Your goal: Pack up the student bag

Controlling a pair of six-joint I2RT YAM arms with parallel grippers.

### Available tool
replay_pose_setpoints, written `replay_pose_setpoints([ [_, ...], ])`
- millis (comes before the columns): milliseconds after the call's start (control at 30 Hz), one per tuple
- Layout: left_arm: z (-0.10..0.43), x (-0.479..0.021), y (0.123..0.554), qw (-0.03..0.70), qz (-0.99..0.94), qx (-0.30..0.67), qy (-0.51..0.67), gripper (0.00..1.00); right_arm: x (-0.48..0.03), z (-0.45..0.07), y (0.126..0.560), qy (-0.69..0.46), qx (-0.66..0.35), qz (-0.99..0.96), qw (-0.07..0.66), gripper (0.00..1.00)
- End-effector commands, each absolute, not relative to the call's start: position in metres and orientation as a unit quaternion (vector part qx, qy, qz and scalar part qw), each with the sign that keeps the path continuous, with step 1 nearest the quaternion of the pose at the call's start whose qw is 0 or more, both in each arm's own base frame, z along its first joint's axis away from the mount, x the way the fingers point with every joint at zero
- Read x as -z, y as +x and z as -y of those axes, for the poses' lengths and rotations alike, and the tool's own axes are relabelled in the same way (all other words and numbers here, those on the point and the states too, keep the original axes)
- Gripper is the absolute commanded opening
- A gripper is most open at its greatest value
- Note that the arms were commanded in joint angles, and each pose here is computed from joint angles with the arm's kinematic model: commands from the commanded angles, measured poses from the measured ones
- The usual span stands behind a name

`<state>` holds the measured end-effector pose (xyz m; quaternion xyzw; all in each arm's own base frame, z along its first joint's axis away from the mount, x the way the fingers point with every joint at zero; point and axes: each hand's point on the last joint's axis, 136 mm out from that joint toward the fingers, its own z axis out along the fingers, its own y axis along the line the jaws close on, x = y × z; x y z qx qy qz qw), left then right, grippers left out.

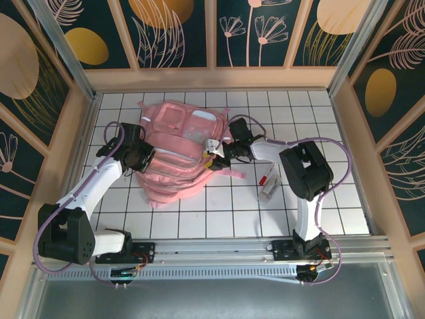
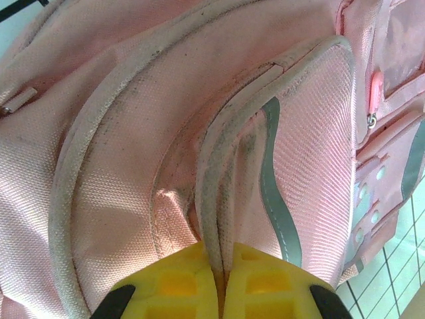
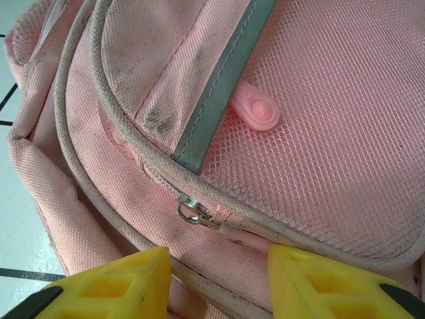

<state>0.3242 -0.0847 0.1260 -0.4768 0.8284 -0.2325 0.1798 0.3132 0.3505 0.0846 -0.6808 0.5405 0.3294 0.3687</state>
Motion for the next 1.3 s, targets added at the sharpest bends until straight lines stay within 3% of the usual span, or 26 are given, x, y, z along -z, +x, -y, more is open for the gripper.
replay_pose_setpoints([
  [0, 0.102, -0.136, 0.321, 0.162, -0.826, 0.281, -0.461, 0.00, -0.077, -0.355, 0.315, -0.689, -0.305, -0.539, 0.375, 0.42],
  [267, 0.103, -0.138, 0.320, 0.162, -0.825, 0.285, -0.460, 0.00, -0.086, -0.351, 0.354, -0.658, -0.192, -0.578, 0.442, 0.46],
  [533, 0.103, -0.133, 0.315, 0.158, -0.821, 0.291, -0.466, 0.00, -0.079, -0.348, 0.363, -0.611, -0.240, -0.636, 0.405, 0.48],
  [833, 0.106, -0.129, 0.311, 0.151, -0.812, 0.305, -0.474, 0.00, -0.065, -0.363, 0.311, -0.680, -0.292, -0.574, 0.351, 0.42],
  [1267, 0.104, -0.129, 0.312, 0.153, -0.808, 0.303, -0.482, 0.00, -0.070, -0.357, 0.285, -0.702, -0.326, -0.543, 0.325, 0.40],
])
